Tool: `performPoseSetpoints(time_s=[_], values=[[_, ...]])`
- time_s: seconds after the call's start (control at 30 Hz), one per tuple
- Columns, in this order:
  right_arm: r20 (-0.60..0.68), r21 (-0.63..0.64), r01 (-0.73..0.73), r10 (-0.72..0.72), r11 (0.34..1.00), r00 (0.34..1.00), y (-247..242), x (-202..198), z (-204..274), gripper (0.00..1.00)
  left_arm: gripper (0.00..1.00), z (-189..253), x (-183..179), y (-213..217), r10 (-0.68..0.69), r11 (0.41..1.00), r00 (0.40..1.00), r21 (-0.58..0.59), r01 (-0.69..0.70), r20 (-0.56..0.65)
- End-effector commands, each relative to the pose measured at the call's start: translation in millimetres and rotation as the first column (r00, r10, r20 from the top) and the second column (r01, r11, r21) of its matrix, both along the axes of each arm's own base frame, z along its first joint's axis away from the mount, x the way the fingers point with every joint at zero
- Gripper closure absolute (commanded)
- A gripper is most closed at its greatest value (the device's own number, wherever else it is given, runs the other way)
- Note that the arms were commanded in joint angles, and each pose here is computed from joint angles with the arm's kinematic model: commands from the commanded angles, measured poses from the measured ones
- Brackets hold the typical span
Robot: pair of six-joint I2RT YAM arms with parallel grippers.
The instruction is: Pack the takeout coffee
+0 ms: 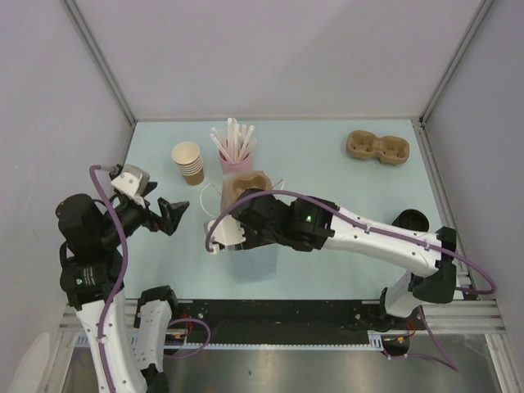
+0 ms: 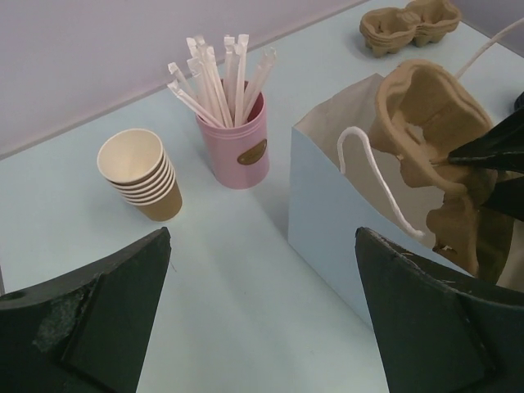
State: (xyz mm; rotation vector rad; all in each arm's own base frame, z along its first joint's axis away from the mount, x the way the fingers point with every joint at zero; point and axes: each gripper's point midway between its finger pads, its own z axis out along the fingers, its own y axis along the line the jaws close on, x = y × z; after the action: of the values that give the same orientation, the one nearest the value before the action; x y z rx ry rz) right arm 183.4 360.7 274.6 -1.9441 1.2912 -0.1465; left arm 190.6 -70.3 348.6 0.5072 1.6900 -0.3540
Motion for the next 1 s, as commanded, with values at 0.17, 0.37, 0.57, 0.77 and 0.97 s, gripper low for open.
performPoseSetpoints(time_s=[0.17,0.37,0.57,0.77,0.97], values=[[-0.320,0.040,0.039,-0.024,0.998,0.947,-8.3,-12.6,7.6,0.81,0.00,30.2,-4.9,-14.7,-0.112,0.994,0.993,-0.001,0.112,0.041],[-0.443,0.029,0.007,0.007,1.000,0.897,-6.0,-24.8,2.4,0.81,0.01,32.8,-11.5,-26.4,-0.189,0.981,0.981,-0.030,0.190,0.037],[-0.509,0.019,-0.009,0.018,1.000,0.861,2.4,-30.0,-5.8,0.81,0.01,34.9,-14.0,-35.2,-0.255,0.964,0.966,-0.066,0.256,0.030],[-0.576,0.020,0.008,0.005,1.000,0.818,7.1,-25.0,-9.3,0.80,0.01,33.8,-12.6,-39.7,-0.288,0.953,0.957,-0.093,0.290,0.028],[-0.601,0.012,0.034,-0.019,0.999,0.799,5.5,-18.8,-15.1,0.80,0.00,27.1,-16.5,-50.6,-0.362,0.921,0.932,-0.149,0.361,0.025]])
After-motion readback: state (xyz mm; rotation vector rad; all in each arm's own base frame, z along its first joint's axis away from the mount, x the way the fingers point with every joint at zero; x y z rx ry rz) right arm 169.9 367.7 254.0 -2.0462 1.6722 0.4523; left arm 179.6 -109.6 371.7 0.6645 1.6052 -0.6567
